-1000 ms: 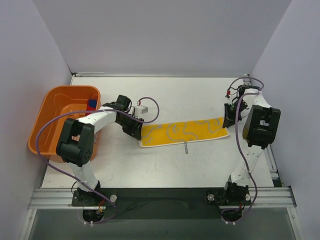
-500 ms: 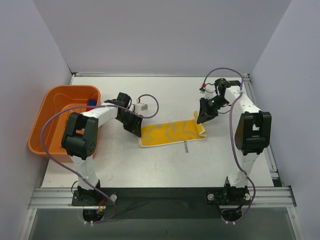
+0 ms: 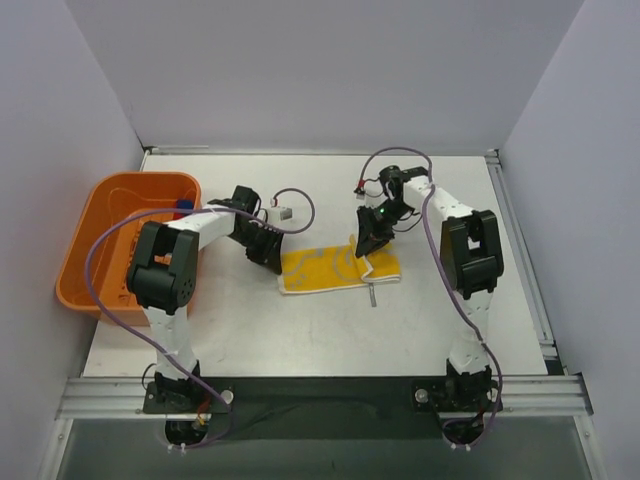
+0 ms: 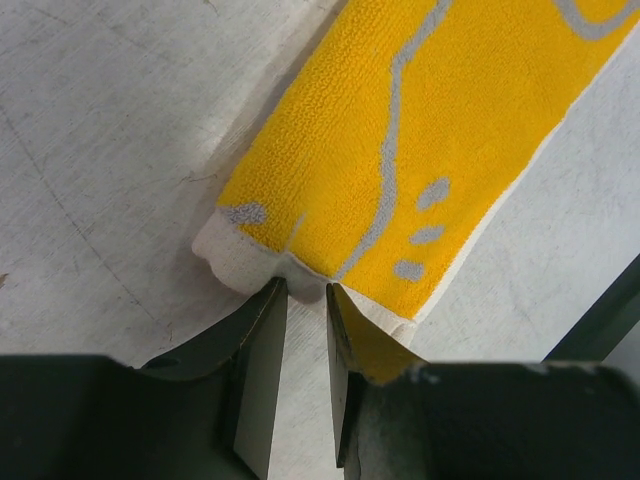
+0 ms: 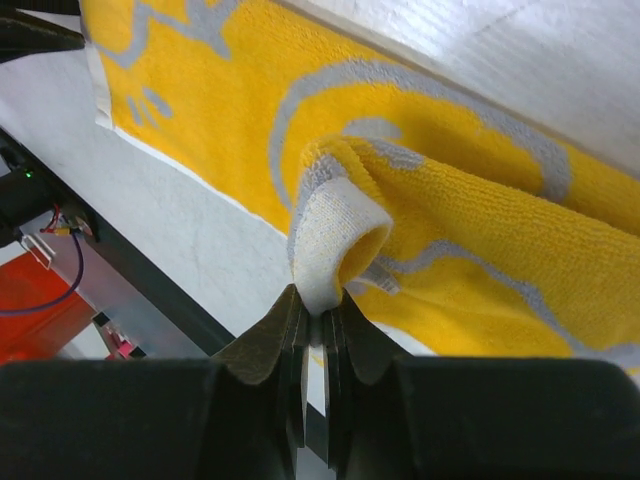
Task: Roll the towels
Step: Fold the towel
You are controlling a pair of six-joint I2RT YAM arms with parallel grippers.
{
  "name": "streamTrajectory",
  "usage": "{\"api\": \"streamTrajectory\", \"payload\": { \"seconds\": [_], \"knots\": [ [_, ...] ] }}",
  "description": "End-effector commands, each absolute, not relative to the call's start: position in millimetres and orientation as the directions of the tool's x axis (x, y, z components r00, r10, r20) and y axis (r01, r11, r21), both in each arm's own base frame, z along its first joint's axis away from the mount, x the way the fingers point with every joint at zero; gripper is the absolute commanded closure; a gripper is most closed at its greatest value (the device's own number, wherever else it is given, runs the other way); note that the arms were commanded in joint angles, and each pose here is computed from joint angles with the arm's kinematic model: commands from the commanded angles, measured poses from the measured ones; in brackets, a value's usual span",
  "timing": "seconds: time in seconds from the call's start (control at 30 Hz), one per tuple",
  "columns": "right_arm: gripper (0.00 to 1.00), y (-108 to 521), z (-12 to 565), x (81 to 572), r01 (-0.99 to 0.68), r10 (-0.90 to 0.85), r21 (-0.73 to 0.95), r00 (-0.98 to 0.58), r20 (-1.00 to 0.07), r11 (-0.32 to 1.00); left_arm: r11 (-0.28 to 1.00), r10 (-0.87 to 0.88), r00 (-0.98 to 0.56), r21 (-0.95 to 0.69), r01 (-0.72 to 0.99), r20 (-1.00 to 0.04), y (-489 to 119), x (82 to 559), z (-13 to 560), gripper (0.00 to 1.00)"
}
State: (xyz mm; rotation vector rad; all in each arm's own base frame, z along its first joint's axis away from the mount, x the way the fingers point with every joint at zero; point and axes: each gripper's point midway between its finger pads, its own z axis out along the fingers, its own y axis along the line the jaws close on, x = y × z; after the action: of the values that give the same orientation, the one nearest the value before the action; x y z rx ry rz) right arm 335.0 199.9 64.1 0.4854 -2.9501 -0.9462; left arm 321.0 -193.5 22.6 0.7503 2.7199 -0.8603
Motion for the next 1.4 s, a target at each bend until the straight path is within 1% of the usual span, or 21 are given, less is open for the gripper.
{"api": "streamTrajectory", "payload": {
  "seconds": [0.0,0.33,0.4,0.43,0.5,0.53,0.57,0.63,0.7,0.77,0.87,1.0,1.07,1.1,1.17,1.2,1.23,1.27,1.3,1.33,1.37],
  "knots": [
    [1.00,209.9,66.0,339.4,-0.252,-0.268,0.589,-0.962,-0.062,0.768,0.690,0.409,-0.849,-0.495,0.528,-0.335,-198.7,327.5,24.2,0.66],
    [1.00,219.7,50.7,339.3,-0.240,-0.276,0.589,-0.961,-0.031,0.772,0.693,0.404,-0.853,-0.498,0.521,-0.330,-197.9,326.3,23.7,0.66],
    [0.87,221.5,51.3,335.1,-0.239,-0.281,0.599,-0.959,-0.023,0.764,0.688,0.402,-0.851,-0.501,0.524,-0.338,-198.9,327.5,26.7,0.63],
    [0.79,221.3,53.1,334.8,-0.240,-0.282,0.603,-0.959,-0.026,0.761,0.679,0.399,-0.847,-0.507,0.531,-0.352,-200.4,328.3,32.0,0.63],
    [0.71,218.3,65.5,336.2,-0.264,-0.288,0.610,-0.956,-0.060,0.747,0.664,0.395,-0.839,-0.514,0.542,-0.374,-202.4,329.2,40.6,0.63],
    [0.65,211.8,73.3,339.5,-0.254,-0.270,0.624,-0.960,-0.070,0.739,0.644,0.391,-0.825,-0.520,0.562,-0.408,-205.7,329.4,54.2,0.63],
    [0.64,208.8,81.2,342.8,-0.247,-0.254,0.636,-0.964,-0.082,0.731,0.630,0.391,-0.813,-0.518,0.578,-0.432,-207.3,329.2,62.7,0.63],
    [0.63,190.2,101.7,357.6,-0.273,-0.225,0.646,-0.961,-0.159,0.713,0.600,0.401,-0.774,-0.499,0.626,-0.490,-211.6,326.7,82.5,0.63],
    [0.64,176.9,108.6,368.3,-0.280,-0.202,0.636,-0.960,-0.194,0.719,0.584,0.412,-0.752,-0.485,0.651,-0.514,-215.7,321.4,92.7,0.63],
    [0.68,159.8,98.9,379.0,-0.281,-0.199,0.595,-0.959,-0.200,0.753,0.579,0.423,-0.753,-0.489,0.652,-0.504,-218.1,314.7,90.6,0.63],
    [0.75,148.6,78.5,388.4,-0.286,-0.216,0.555,-0.958,-0.189,0.782,0.582,0.440,-0.773,-0.510,0.633,-0.457,-223.4,303.9,76.8,0.66],
    [0.78,145.0,51.5,389.7,-0.290,-0.248,0.519,-0.957,-0.150,0.804,0.603,0.443,-0.816,-0.550,0.578,-0.371,-230.6,297.4,52.2,0.67],
    [0.81,139.8,35.2,387.3,-0.294,-0.268,0.488,-0.955,-0.125,0.822,0.614,0.442,-0.826,-0.552,0.564,-0.351,-232.1,300.0,45.0,0.68],
    [0.83,138.1,27.9,380.9,-0.290,-0.276,0.485,-0.956,-0.102,0.825,0.626,0.442,-0.835,-0.554,0.549,-0.328,-231.1,300.1,36.6,0.68],
    [0.85,133.7,22.2,371.9,-0.290,-0.288,0.474,-0.955,-0.079,0.832,0.643,0.446,-0.836,-0.536,0.548,-0.320,-228.5,305.5,30.9,0.70],
    [0.87,131.2,14.8,358.0,-0.283,-0.299,0.473,-0.953,-0.043,0.834,0.650,0.452,-0.836,-0.527,0.547,-0.311,-226.5,307.3,25.5,0.71],
    [0.87,129.8,14.1,351.3,-0.282,-0.303,0.473,-0.952,-0.032,0.835,0.653,0.457,-0.834,-0.520,0.550,-0.308,-225.2,309.4,23.0,0.71],
    [0.87,128.7,19.6,344.3,-0.285,-0.306,0.471,-0.951,-0.034,0.835,0.661,0.458,-0.828,-0.498,0.561,-0.324,-223.8,319.4,24.2,0.71],
    [0.87,129.2,20.5,336.0,-0.284,-0.309,0.472,-0.951,-0.024,0.835,0.666,0.467,-0.825,-0.487,0.565,-0.318,-222.0,324.3,17.2,0.72],
    [0.87,127.9,15.3,314.7,-0.259,-0.309,0.484,-0.951,0.024,0.836,0.671,0.475,-0.820,-0.471,0.573,-0.320,-220.2,330.7,13.8,0.72],
    [0.87,132.1,25.6,305.6,-0.268,-0.315,0.493,-0.949,0.013,0.828,0.676,0.477,-0.813,-0.453,0.582,-0.333,-217.9,341.9,13.0,0.72]
  ]
}}
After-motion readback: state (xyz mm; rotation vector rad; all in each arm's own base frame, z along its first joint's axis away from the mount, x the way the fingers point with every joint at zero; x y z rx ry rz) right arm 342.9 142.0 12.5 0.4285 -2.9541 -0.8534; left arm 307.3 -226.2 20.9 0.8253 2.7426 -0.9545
